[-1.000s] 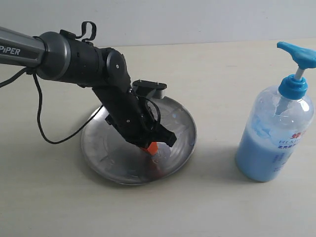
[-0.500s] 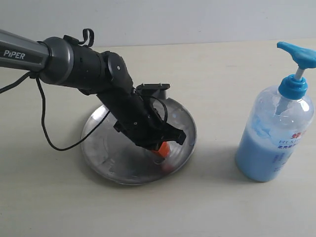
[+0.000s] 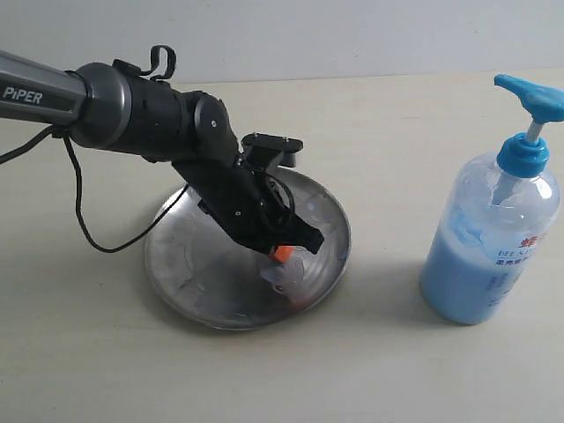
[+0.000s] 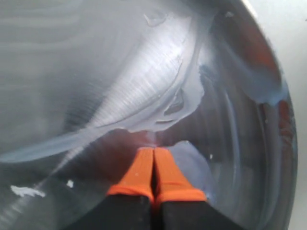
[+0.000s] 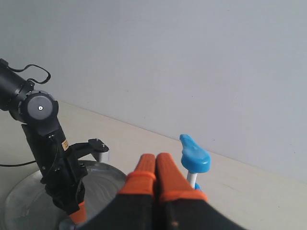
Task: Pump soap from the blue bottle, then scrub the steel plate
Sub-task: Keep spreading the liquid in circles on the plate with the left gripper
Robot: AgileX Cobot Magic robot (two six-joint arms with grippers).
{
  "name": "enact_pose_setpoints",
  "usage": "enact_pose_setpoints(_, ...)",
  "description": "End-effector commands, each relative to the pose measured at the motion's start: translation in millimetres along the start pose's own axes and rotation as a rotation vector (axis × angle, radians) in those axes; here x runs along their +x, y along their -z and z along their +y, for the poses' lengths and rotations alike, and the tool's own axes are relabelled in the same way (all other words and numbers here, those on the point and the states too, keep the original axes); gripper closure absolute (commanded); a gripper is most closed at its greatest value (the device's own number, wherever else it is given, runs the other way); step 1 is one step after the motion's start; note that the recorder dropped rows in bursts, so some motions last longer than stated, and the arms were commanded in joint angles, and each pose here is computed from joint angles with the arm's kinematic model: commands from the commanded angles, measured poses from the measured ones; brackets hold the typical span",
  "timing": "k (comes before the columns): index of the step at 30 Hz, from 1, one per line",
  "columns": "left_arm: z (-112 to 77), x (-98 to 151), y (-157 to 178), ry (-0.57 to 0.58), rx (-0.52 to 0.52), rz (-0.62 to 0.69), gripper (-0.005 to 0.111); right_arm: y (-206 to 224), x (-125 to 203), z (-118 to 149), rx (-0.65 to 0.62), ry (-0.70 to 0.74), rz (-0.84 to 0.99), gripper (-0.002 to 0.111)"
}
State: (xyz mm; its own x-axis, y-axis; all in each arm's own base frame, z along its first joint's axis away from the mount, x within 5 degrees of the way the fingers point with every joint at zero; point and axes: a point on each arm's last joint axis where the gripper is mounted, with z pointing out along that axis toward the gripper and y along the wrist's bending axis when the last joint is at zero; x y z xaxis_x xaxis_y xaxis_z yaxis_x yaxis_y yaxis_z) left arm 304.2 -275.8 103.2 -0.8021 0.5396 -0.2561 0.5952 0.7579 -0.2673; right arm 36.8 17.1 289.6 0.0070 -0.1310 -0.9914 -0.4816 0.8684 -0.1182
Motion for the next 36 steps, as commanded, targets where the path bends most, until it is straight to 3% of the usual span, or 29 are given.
enact_pose_setpoints(1,8.9,17.1,-6.3,-0.081,-0.057,0.158,0.107,0.6,-0.7,-0.4,0.008,0.015,-0.017,0.108)
enact_pose_setpoints(7,4.2,24.6,-5.3,-0.062,-0.021,0.238,0.107,0.6,-0.7,-0.4,0.008,0.015,-0.017,0.108)
enact_pose_setpoints(17,-20.5,17.3,-10.4,-0.010,0.086,0.138,0.107,0.6,-0.7,-0.4,0.008,0.015,-0.017,0.108)
enact_pose_setpoints(28,-18.9,3.3,-13.1,-0.065,0.001,-0.026,0.107,0.6,-0.7,-0.4,0.008,0.015,-0.017,0.108)
enact_pose_setpoints(36,-3.5,8.8,-11.0,-0.084,-0.094,0.049,0.107,0.6,-0.7,-0.4,0.008,0.015,-0.017,0.108)
